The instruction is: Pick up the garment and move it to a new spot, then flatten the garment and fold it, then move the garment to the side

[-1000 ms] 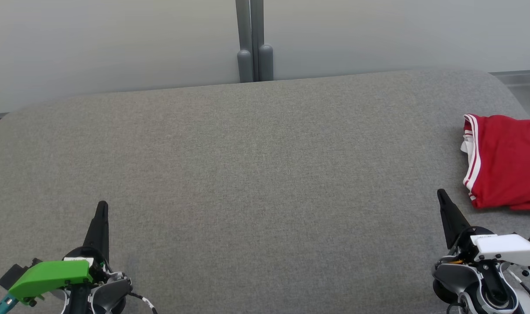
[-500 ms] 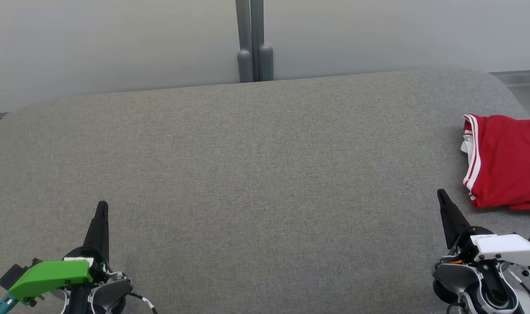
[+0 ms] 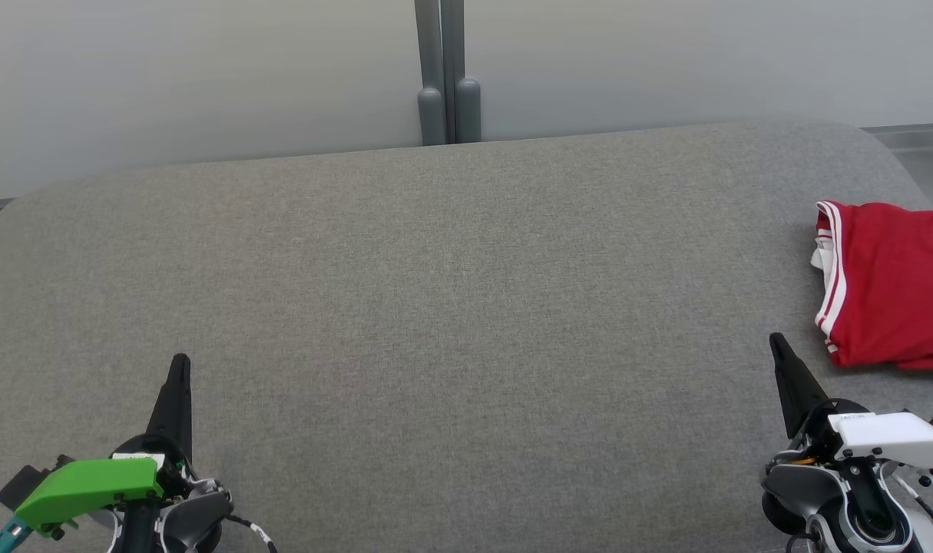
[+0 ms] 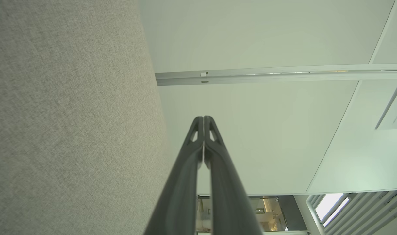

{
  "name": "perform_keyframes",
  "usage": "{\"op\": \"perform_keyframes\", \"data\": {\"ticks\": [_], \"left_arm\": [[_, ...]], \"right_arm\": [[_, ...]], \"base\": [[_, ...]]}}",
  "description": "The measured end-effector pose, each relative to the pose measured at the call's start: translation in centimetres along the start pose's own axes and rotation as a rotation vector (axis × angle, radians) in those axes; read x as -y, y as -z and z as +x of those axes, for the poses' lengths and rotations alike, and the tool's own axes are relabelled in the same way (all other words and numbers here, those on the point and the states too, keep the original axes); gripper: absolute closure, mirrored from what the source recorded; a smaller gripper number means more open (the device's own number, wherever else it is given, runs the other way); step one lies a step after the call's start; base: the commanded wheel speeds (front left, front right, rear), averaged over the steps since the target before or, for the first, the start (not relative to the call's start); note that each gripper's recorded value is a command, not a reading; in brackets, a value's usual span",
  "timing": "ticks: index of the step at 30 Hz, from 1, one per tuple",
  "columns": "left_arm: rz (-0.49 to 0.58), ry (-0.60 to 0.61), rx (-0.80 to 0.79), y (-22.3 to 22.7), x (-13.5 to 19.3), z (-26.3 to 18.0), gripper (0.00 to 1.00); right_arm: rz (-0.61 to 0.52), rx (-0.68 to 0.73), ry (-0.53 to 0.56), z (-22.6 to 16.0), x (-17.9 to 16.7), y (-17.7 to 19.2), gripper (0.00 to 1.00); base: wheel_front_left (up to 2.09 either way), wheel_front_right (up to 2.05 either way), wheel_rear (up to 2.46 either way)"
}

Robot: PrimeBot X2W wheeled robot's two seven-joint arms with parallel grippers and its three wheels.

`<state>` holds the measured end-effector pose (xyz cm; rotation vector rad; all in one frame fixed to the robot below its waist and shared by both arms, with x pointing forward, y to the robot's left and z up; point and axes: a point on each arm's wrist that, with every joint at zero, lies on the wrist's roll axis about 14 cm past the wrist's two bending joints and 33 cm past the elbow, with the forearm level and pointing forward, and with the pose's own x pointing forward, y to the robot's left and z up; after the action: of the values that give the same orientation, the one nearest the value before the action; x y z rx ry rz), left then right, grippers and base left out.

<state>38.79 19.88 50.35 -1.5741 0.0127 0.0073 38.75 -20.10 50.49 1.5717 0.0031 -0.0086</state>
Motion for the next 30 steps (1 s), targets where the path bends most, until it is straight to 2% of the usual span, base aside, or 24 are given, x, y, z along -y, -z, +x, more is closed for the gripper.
{"op": "perform_keyframes", "data": {"ticks": [30], "left_arm": [[0.0,0.0,0.0,0.0,0.0,0.0,1.0]], "right_arm": [[0.0,0.0,0.0,0.0,0.0,0.0,1.0]], "base": [[0.0,0.0,0.0]]}}
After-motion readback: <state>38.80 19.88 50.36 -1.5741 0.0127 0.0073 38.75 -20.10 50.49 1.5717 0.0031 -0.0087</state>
